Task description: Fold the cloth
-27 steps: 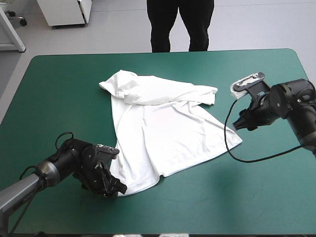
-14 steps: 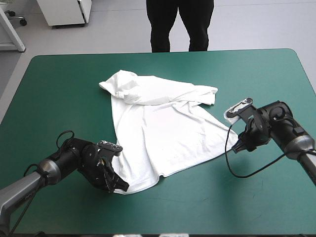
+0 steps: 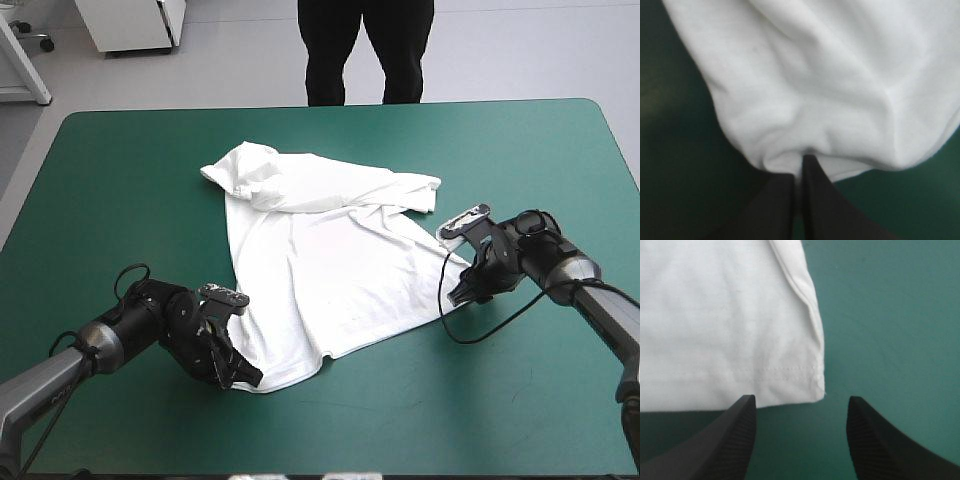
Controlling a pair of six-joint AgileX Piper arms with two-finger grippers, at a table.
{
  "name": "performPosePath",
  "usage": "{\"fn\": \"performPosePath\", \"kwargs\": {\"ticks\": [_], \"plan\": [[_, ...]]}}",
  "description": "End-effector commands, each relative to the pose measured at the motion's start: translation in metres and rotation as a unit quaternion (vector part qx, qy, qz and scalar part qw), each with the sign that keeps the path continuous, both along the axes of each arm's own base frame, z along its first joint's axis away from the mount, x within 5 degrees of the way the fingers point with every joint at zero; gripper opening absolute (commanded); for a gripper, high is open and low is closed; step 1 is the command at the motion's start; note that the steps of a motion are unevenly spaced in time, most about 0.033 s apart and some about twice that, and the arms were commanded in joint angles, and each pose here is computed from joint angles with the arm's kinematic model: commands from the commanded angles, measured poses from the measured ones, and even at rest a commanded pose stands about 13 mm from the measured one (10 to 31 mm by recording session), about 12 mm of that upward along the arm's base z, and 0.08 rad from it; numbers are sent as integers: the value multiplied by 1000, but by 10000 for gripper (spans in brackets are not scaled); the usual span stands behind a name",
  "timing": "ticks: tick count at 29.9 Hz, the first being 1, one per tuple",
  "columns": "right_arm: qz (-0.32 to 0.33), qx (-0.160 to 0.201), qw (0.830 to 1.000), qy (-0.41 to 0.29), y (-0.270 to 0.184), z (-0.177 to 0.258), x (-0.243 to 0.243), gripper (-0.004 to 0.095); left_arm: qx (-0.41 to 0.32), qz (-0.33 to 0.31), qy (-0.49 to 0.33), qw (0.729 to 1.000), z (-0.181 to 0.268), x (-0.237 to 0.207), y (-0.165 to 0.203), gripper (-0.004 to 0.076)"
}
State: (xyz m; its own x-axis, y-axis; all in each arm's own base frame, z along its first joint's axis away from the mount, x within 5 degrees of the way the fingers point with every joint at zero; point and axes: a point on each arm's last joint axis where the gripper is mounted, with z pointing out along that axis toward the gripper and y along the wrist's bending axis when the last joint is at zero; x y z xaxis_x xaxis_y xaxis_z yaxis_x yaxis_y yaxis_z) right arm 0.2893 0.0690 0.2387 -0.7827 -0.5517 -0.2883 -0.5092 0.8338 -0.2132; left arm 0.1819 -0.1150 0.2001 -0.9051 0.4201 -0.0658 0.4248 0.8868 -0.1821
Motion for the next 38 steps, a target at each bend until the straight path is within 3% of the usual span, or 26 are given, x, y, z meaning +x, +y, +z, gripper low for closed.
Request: {"fn": "performPosePath", "kwargs": {"ticks": [1,12,15,22,28,34,38], "plan": [[5,8,999,-33,3,4,11,515,-29,20,-7,999,-6,2,-8,-9],[-26,40,996,76,-2,-47,24,512,-24,17,7,1000,-6,0,-7,-9],[-19,43,993,109,0,-57,23,470,-24,17,7,1000,-6,0,-7,-9],[-14,41,986,160,1,-75,20,245,-22,16,12,1000,-6,-2,-7,-9],[-20,45,983,178,3,-85,21,-21,-23,6,-4,1000,-6,1,-7,-9],[-45,102,979,173,12,-70,24,-17,-26,-2,-37,999,3,4,-6,-9],[-41,144,978,146,19,-34,29,-17,-41,-2,-93,995,43,7,-5,-9]]}}
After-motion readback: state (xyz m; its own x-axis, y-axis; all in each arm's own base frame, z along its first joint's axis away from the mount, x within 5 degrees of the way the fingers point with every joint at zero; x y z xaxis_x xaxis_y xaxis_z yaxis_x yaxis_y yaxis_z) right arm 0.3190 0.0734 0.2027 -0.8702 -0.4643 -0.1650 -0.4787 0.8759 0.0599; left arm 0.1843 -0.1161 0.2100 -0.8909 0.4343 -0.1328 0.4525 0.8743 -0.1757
